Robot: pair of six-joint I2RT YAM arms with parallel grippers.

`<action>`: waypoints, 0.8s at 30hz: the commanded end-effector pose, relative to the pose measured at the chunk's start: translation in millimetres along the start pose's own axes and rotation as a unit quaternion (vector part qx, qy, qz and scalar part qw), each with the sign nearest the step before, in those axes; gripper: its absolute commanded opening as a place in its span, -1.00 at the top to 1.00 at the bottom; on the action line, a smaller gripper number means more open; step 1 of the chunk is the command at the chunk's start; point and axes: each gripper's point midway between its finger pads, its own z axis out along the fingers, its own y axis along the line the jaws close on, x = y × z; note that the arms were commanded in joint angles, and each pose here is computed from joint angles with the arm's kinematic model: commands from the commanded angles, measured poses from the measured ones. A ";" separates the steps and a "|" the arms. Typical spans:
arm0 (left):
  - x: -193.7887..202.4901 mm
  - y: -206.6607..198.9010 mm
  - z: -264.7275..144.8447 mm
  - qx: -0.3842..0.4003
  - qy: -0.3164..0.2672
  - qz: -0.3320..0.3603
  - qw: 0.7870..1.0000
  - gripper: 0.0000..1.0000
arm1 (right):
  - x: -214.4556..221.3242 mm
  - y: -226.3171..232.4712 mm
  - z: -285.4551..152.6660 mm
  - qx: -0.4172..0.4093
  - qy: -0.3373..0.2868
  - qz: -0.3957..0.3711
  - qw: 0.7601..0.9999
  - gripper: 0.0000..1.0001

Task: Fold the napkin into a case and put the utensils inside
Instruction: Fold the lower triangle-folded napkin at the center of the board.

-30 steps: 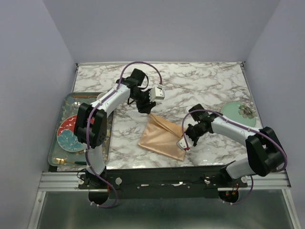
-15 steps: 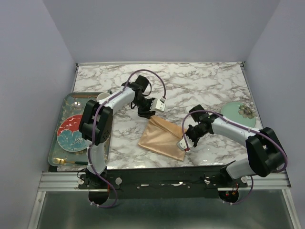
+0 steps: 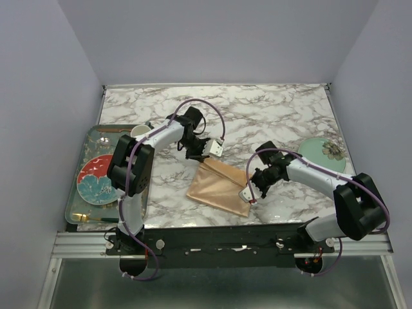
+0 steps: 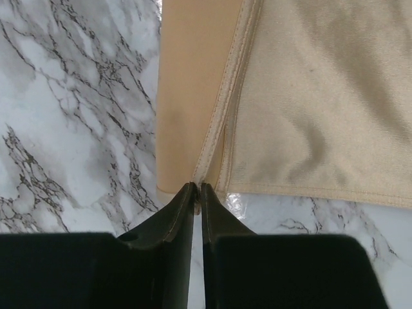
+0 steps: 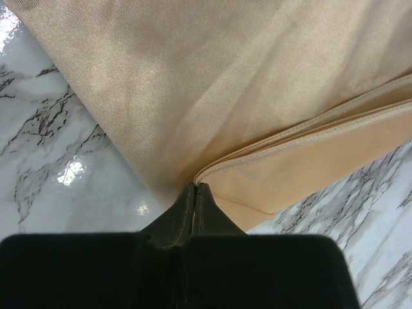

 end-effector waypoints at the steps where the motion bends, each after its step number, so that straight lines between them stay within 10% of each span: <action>1: -5.6 -17.1 -11.5 0.004 0.003 0.016 1.000 0.76 | -9.7 -2.5 -8.8 0.003 -0.007 0.006 1.000 0.99; 24: -2.3 -60.4 -1.0 0.038 0.032 -0.017 0.999 1.00 | -20.0 27.0 -3.9 -0.028 -0.027 0.037 0.999 0.99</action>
